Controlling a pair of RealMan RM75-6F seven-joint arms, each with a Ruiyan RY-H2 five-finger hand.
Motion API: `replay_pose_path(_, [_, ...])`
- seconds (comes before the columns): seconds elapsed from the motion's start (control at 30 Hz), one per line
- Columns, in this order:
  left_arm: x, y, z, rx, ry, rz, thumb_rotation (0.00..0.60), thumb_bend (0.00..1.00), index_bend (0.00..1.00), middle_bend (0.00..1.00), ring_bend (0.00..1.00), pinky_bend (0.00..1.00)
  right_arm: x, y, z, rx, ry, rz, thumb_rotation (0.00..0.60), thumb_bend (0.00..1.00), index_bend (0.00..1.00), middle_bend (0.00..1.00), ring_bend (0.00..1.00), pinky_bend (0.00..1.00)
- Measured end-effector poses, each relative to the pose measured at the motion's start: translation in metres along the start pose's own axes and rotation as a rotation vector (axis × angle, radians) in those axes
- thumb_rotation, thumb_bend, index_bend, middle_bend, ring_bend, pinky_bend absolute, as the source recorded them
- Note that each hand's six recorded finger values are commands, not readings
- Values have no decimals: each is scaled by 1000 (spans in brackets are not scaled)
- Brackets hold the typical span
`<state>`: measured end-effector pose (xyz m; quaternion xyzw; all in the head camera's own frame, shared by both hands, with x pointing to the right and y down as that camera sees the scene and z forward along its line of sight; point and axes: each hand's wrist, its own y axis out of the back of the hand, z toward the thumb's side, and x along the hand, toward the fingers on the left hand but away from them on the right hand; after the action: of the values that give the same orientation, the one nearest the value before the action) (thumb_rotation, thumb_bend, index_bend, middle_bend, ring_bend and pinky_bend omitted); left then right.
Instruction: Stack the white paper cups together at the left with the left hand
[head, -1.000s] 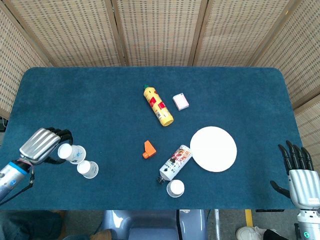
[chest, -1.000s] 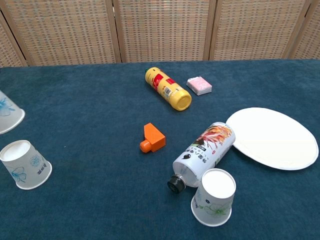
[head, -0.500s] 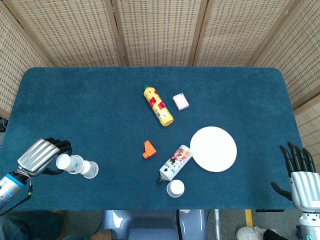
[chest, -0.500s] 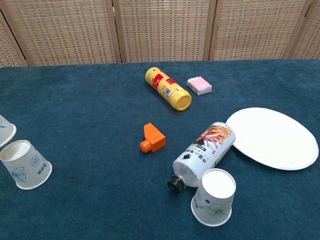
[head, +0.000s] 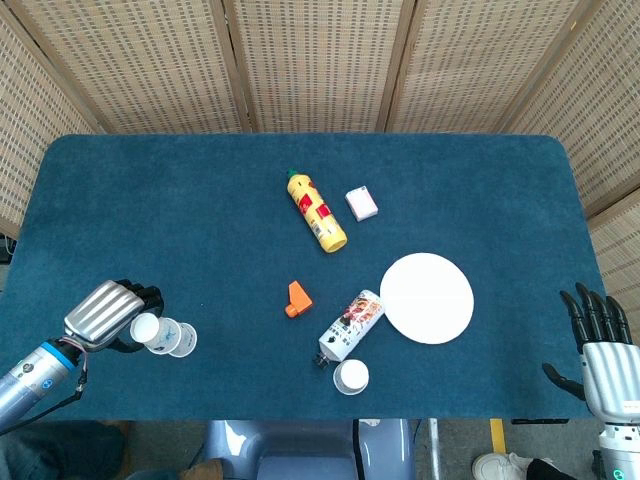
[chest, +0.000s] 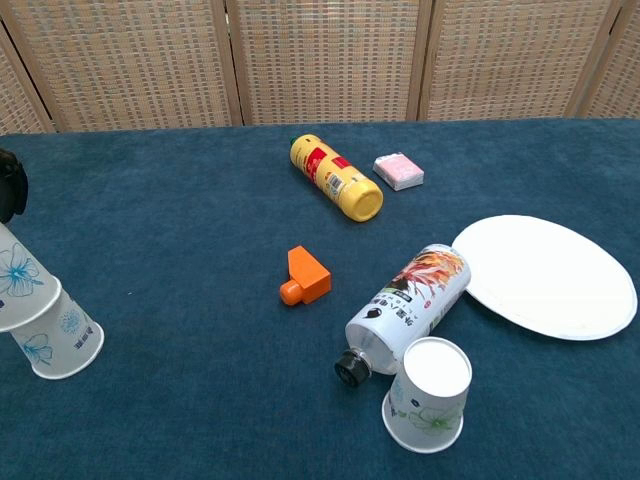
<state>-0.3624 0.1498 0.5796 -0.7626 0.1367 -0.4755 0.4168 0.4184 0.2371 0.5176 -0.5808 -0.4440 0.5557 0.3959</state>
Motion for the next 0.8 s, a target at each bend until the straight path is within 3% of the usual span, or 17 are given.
replay_pose_path(0.07, [2,-1,1,2,-1,-1,600,32,579,395,450,451,0,0,0,-1,0,-1,600,0,0,0,0,0])
replay_pose_path(0.13, [3,-3,1,-3,-4,-5,600,16,518,341,373,399,0,1,-1,-2,-1,-3,600,0,0,0,0,0])
replay_pose_path(0.2, [2,-5,1,-6,-10,-14,600,1,325,163,162,263,0,1,-1,-3,-2,-4,600,0,0,0,0,0])
replay_pose_path(0.27, [1,-7,2,-10,-17,-22,600,0,137,35,28,147,1,1,-1,-3,-1,-4,600,0,0,0,0,0])
replay_pose_path(0.33, [0,-7,2,-14,-26,-27,600,0,26,0,0,104,1,1,-1,-4,0,-3,600,0,0,0,0,0])
replay_pose_path(0.63, [-1,16,9,-39,-64,74,600,0,0,0,0,101,2,3,0,-2,4,-11,600,0,0,0,0,0])
replay_pose_path(0.8, [13,28,39,17,-175,165,600,0,0,0,0,108,2,3,0,-3,-2,-10,600,0,0,0,0,0])
